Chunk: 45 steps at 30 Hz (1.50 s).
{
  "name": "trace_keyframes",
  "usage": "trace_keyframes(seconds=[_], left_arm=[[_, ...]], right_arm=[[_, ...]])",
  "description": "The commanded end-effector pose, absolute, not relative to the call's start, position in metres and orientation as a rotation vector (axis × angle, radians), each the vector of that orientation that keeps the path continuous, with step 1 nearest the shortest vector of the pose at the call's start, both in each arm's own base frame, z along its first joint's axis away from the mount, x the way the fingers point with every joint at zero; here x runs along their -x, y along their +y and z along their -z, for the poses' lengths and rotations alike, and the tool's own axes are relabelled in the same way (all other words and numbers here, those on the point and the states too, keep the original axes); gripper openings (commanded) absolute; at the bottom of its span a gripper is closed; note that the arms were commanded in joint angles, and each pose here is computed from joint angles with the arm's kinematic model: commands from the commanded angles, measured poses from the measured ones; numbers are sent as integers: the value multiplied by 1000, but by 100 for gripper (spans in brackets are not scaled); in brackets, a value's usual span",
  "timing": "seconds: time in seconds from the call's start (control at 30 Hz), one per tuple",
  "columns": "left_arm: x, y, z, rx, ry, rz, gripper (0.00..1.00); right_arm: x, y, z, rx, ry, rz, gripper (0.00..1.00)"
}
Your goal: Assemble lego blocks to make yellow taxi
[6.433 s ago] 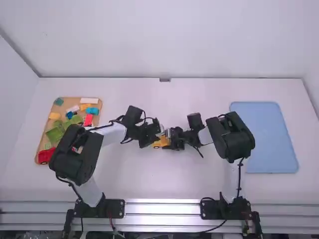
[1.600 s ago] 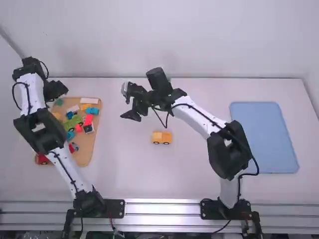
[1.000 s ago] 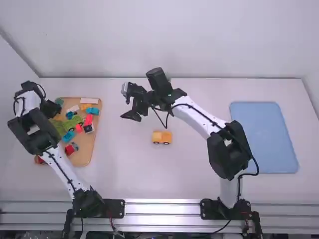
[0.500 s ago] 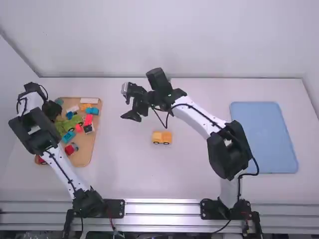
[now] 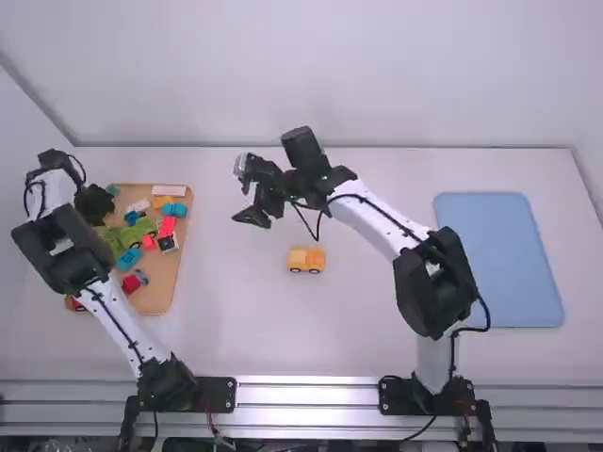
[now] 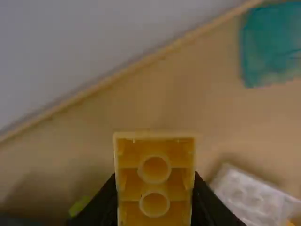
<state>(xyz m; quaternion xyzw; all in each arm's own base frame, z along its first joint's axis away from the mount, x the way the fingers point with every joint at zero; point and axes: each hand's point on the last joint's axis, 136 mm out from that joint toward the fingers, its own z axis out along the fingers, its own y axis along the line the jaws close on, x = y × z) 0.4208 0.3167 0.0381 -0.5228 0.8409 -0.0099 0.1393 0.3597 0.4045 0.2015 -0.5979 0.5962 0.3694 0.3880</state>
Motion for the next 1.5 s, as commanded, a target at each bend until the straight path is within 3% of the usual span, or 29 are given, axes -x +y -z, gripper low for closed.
trace_keyframes(seconds=[0.0, 0.17, 0.33, 0.53, 0.7, 0.77, 1.0, 1.17, 1.47], left_arm=[[-427, 306, -118, 1319, 2369, 14, 8], [-426, 265, -158, 1133, 2285, 78, 8], [-439, 137, -199, 284, 2146, 357, 17], [-405, -3, -209, -393, 1871, 541, 21], [-363, -93, -213, -726, 1614, 715, 13], [-352, -108, -215, -794, 1553, 760, 12], [-321, -145, -229, -976, 1361, 934, 9], [-316, -159, -228, -1010, 1342, 963, 9], [-316, -162, -228, -1013, 1337, 960, 6]], right_arm=[[-370, 403, -207, 1502, 1513, -942, 98], [-385, 396, -214, 1407, 1564, -966, 98], [-397, 385, -223, 1329, 1591, -1016, 98], [-364, 375, -248, 1440, 1344, -1273, 98], [-342, 359, -257, 1484, 1217, -1442, 99], [-337, 355, -259, 1496, 1179, -1473, 100], [-314, 346, -253, 1531, 1086, -1529, 90], [-309, 344, -253, 1535, 1059, -1537, 82], [-309, 344, -252, 1537, 1063, -1531, 53]])
